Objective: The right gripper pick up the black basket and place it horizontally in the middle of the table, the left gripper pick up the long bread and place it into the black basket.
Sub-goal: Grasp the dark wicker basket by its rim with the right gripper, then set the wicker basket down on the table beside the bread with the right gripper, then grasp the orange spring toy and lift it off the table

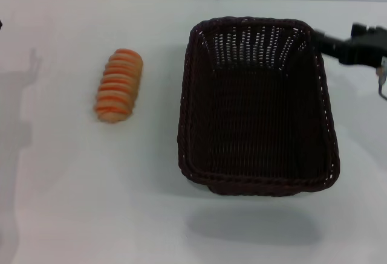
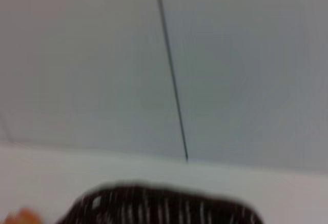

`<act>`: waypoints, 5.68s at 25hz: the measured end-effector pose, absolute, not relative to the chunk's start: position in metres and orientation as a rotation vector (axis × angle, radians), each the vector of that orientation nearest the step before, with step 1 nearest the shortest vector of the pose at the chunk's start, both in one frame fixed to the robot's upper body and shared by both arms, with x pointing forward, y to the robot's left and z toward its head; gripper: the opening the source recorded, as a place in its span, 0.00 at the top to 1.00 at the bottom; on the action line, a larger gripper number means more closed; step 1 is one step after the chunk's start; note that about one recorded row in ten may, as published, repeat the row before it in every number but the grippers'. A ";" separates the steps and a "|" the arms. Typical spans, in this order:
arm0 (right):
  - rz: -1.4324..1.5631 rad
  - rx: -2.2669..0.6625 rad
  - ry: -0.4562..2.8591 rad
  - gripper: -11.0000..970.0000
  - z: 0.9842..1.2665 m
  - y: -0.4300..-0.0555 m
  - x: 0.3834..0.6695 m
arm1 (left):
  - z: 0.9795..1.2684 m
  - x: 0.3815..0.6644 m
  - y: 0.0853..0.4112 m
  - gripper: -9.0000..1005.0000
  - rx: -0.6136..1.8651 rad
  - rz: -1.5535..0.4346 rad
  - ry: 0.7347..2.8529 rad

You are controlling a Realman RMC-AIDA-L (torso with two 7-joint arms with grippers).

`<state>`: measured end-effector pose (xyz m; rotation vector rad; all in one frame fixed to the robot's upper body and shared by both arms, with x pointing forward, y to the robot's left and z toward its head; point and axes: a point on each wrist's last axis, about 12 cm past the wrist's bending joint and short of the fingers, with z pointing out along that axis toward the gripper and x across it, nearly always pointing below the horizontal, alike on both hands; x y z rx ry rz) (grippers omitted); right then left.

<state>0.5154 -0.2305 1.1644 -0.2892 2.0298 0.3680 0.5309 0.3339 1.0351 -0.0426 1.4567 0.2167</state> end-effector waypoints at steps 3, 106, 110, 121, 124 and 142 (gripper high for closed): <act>0.412 -0.324 2.122 0.15 1.166 -0.225 0.507 | 1.035 0.532 0.334 0.15 -0.042 0.216 1.463; 0.578 -1.665 1.850 0.79 1.193 -0.106 0.598 | 1.038 0.547 0.323 0.15 -0.055 0.177 1.481; 0.560 -1.665 1.794 0.76 1.194 -0.104 0.597 | 1.039 0.549 0.322 0.15 -0.053 0.175 1.478; 0.486 -1.632 1.683 0.44 1.201 -0.093 0.597 | 1.038 0.548 0.323 0.16 -0.056 0.178 1.480; 0.431 -1.503 1.631 0.35 1.207 -0.096 0.602 | 1.039 0.548 0.324 0.16 -0.056 0.179 1.480; -0.063 0.109 1.315 0.15 1.133 -0.255 0.552 | 1.065 0.582 0.299 0.16 0.070 0.051 1.493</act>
